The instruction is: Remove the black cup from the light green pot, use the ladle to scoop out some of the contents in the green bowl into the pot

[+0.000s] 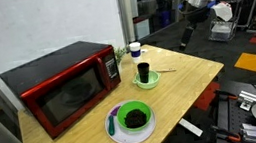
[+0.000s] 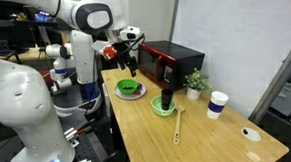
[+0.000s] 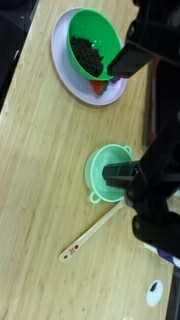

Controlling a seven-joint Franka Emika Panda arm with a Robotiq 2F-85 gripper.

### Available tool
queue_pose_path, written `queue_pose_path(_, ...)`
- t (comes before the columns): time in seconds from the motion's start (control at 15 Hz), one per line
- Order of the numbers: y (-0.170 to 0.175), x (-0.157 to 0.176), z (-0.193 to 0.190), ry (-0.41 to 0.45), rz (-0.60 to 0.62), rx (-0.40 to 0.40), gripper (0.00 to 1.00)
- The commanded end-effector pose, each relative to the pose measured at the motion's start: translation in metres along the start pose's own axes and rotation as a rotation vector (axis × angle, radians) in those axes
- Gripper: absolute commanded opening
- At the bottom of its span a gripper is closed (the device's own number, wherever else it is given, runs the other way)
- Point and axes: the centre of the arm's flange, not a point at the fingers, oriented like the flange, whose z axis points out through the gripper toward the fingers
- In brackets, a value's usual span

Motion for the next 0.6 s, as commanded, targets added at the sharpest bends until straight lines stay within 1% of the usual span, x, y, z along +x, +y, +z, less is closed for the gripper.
queue_pose_path(0.0, 0.015, 0.022, -0.055, 0.083, 0.026, 0.042, 1.0)
queue_pose_path(0.13, 0.023, 0.043, -0.087, 0.122, 0.04, 0.044, 1.0)
queue_pose_path(0.27, 0.031, 0.069, -0.115, 0.13, 0.074, 0.057, 1.0)
queue_pose_path(0.4, 0.04, 0.092, -0.133, 0.131, 0.103, 0.058, 1.0)
queue_pose_path(0.53, 0.049, 0.114, -0.142, 0.127, 0.134, 0.052, 1.0)
